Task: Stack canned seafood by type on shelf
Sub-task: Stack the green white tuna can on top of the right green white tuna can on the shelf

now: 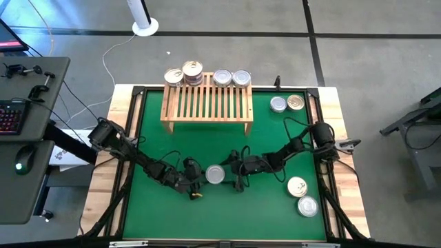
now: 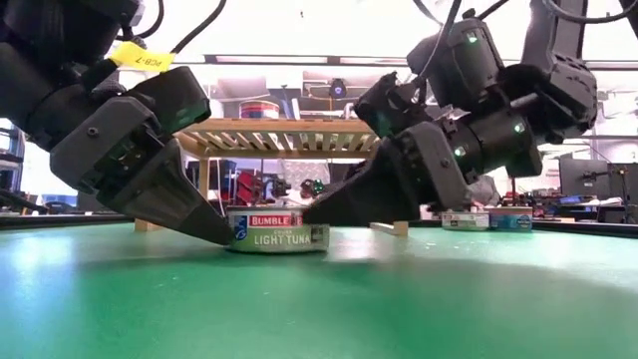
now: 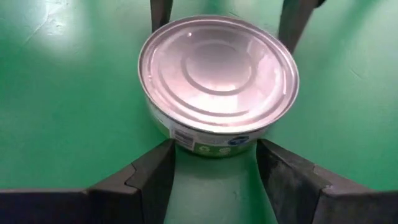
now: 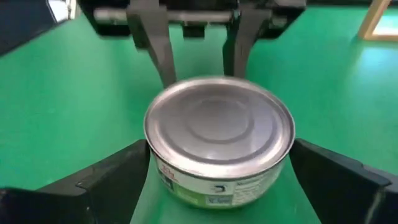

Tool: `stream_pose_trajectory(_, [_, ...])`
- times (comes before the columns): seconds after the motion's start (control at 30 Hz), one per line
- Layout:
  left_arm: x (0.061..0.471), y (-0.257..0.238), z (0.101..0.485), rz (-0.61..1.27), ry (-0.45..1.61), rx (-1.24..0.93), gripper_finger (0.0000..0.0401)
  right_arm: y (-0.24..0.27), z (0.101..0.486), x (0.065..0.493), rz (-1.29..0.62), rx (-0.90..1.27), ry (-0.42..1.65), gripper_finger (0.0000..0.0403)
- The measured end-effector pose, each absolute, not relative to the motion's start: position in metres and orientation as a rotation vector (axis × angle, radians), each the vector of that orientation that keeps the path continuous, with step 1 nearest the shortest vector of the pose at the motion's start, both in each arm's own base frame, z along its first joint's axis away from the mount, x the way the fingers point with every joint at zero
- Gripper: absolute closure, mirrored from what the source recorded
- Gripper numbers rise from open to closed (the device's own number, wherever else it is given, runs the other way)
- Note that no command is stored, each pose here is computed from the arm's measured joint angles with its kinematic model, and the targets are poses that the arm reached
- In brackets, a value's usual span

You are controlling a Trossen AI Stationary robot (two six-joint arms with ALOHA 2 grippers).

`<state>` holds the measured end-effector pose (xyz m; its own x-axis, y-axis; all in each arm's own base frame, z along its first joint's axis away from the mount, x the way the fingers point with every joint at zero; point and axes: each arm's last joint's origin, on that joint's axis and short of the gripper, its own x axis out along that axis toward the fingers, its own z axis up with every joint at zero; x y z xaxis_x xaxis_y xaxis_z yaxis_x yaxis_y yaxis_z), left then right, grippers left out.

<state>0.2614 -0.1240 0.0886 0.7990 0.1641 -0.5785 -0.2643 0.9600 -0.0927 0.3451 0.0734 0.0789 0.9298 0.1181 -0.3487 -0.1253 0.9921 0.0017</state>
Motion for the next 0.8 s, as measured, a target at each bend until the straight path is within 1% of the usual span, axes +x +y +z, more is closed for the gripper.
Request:
stream_pose_trajectory(0.33, [0.267,-0.110,0.088,0.258,0.599,-0.132,0.0190,0.073,0.067,0.357,0.132,-0.022,0.330,0.0022])
stream_pose_trajectory(0.8, [0.268,-0.107,0.089,0.279,0.589,-0.126,0.0189,0.069,0.060,0.361,0.180,-0.014,0.359,0.0022])
